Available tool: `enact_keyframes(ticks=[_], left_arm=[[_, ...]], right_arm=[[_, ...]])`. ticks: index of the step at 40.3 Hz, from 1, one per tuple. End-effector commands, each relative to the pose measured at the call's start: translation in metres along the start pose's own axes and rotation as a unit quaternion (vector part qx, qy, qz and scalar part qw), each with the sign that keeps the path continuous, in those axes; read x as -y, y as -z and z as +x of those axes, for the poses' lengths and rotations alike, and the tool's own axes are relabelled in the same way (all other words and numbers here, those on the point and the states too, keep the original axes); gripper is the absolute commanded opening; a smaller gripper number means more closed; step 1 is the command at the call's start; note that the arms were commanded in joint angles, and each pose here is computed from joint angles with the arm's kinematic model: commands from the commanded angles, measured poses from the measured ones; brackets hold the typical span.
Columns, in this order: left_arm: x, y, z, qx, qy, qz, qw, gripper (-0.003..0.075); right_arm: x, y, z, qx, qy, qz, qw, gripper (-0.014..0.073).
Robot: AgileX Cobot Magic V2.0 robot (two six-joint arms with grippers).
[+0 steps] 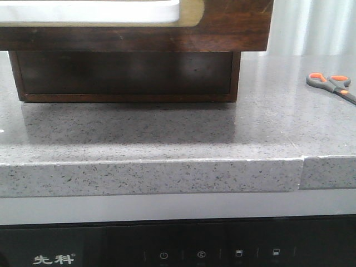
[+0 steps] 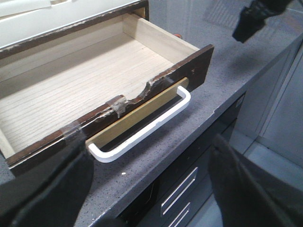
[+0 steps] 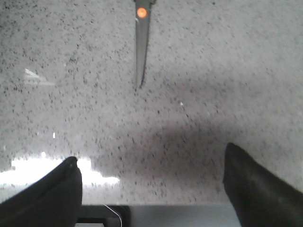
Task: Put scissors in drawer with both arms
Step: 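Lower the right gripper onto the grey-orange scissors and grasp them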
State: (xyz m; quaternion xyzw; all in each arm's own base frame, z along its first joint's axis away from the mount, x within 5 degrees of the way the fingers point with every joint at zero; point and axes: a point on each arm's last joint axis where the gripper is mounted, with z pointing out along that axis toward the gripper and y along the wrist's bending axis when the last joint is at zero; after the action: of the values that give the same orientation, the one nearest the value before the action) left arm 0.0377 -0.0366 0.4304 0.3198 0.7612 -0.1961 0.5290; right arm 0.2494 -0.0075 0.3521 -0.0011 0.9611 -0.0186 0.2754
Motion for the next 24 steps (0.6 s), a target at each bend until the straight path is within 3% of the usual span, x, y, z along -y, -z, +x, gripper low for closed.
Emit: enact_keyframes(ticks=[1, 9, 18, 24], left_arm=[[0.0, 0.002, -0.014, 0.045, 0.003, 0.001, 0.999, 0.0494], [0.0, 0.002, -0.014, 0.045, 0.003, 0.001, 0.999, 0.0494], [0.0, 0.002, -0.014, 0.045, 0.003, 0.001, 0.999, 0.0494], [0.0, 0.002, -0.014, 0.045, 0.003, 0.001, 0.999, 0.0494]], right_arm=[[0.002, 0.001, -0.021, 0.032, 0.008, -0.001, 0.999, 0.0624], [0.002, -0.026, -0.046, -0.002, 0.019, -0.003, 1.0, 0.0619], [0.007, -0.061, -0.071, -0.045, 0.005, -0.011, 0.999, 0.0463], [0.007, -0.084, -0.086, -0.063, 0.002, -0.015, 0.998, 0.043]])
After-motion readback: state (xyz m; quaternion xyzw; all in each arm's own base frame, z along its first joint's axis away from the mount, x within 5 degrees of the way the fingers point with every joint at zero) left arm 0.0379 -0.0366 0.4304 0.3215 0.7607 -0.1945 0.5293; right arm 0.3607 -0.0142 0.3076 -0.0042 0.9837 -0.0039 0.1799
